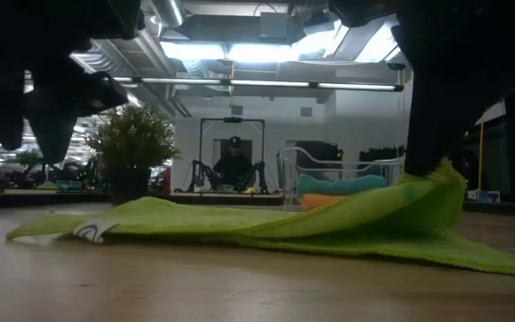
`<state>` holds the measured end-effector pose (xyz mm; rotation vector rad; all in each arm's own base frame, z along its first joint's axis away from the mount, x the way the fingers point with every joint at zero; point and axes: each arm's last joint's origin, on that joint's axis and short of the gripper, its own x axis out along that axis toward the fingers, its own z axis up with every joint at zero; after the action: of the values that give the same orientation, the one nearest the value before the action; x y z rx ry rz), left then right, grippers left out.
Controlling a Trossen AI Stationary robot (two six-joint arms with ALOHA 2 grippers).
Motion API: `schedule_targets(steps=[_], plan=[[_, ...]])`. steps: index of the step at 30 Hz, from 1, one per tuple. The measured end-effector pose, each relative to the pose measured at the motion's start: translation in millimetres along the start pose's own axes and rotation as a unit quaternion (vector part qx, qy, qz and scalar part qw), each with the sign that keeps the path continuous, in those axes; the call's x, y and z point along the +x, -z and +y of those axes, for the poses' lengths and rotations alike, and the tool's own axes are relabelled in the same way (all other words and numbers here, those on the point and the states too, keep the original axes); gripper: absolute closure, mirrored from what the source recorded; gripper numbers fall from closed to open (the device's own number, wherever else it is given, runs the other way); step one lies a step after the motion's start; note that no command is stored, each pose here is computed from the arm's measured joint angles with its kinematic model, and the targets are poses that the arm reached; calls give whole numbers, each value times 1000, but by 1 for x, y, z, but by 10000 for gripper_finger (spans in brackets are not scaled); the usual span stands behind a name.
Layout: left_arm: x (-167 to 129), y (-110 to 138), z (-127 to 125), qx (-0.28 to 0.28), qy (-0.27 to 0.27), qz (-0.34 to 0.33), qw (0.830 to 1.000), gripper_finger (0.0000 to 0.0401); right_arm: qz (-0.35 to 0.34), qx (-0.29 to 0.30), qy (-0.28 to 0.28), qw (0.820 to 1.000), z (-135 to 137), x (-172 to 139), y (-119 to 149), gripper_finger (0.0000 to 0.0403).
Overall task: Fold microfiber towels
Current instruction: Fold the green microfiber cloth
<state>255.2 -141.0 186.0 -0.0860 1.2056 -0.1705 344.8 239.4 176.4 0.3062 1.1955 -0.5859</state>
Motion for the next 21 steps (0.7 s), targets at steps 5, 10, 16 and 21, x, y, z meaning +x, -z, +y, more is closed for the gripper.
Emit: schedule_targets(steps=[5,10,16,21], plan=[[16,2,-2,-11,-19,19,1000,198,0,1,0,1000,0,0,0,400],[28,3,-1,-11,-52,16,998,178,0,1,0,1000,0,0,0,399],[44,6,-5,8,-56,31,998,177,0,1,0,1000,0,0,0,399],[43,8,-10,16,-74,20,997,177,0,1,0,1000,0,0,0,399]])
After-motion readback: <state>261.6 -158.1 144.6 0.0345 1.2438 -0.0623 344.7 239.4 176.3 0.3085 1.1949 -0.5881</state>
